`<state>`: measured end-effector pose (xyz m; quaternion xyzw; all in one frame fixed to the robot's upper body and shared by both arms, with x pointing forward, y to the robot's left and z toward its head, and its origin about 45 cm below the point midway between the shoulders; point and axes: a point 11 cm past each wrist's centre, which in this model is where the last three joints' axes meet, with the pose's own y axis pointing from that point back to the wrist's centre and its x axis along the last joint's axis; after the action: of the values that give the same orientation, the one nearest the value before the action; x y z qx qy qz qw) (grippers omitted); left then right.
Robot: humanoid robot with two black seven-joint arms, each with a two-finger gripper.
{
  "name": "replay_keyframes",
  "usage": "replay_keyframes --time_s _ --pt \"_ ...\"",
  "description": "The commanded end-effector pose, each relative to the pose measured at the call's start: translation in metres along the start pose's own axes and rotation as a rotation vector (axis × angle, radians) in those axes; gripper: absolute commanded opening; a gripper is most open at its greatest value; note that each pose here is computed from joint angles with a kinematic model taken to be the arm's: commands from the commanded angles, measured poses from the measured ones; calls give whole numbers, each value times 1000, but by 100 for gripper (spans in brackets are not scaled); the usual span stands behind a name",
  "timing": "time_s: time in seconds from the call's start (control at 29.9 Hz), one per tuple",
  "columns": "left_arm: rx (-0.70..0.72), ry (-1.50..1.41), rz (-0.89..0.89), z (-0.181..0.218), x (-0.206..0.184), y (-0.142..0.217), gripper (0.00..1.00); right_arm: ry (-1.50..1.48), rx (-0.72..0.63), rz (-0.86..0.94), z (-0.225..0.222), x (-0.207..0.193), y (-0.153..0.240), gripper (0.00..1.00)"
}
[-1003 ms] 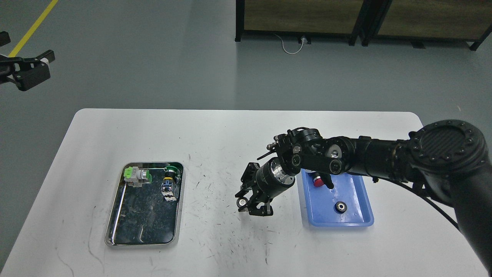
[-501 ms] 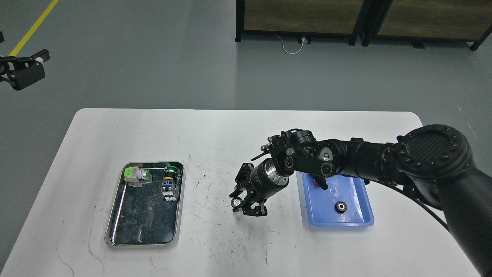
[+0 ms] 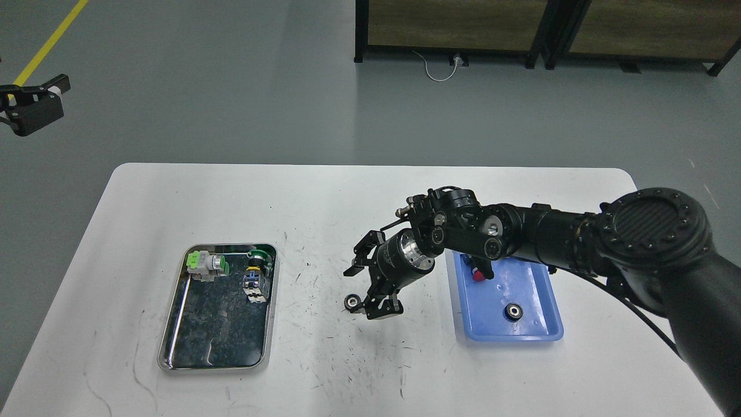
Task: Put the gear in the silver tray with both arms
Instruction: 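Carry the gear with the right gripper to mid-table and release it, then withdraw the right arm and bring the left gripper toward the gear, then grasp the black gear on the table with the left gripper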
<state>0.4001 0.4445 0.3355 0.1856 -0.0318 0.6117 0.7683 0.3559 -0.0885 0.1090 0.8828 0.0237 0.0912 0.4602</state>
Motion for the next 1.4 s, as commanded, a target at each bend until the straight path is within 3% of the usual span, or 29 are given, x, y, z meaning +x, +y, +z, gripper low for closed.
replay_keyframes --time_s 0.0,0.1,0.27,0.57,0.7,1.04,1.37 --pt "-5 0 1 0 0 0 98 -20 13 44 -2 13 5 72" --pt "-12 3 -15 2 -4 0 98 -36 34 82 -6 24 11 73" --pt "-30 3 -93 -3 -33 -9 98 -180 14 305 50 72 83 74" --pt "-5 -54 -374 -54 -160 -32 98 -417 90 723 130 114 256 75" --pt "13 2 -487 -77 -223 -35 98 -478 117 847 149 115 308 75" --pt "75 12 -696 -144 -386 -16 98 -502 86 912 168 106 342 75" --pt "143 7 -723 -172 -454 -21 98 -508 78 921 171 107 343 75"
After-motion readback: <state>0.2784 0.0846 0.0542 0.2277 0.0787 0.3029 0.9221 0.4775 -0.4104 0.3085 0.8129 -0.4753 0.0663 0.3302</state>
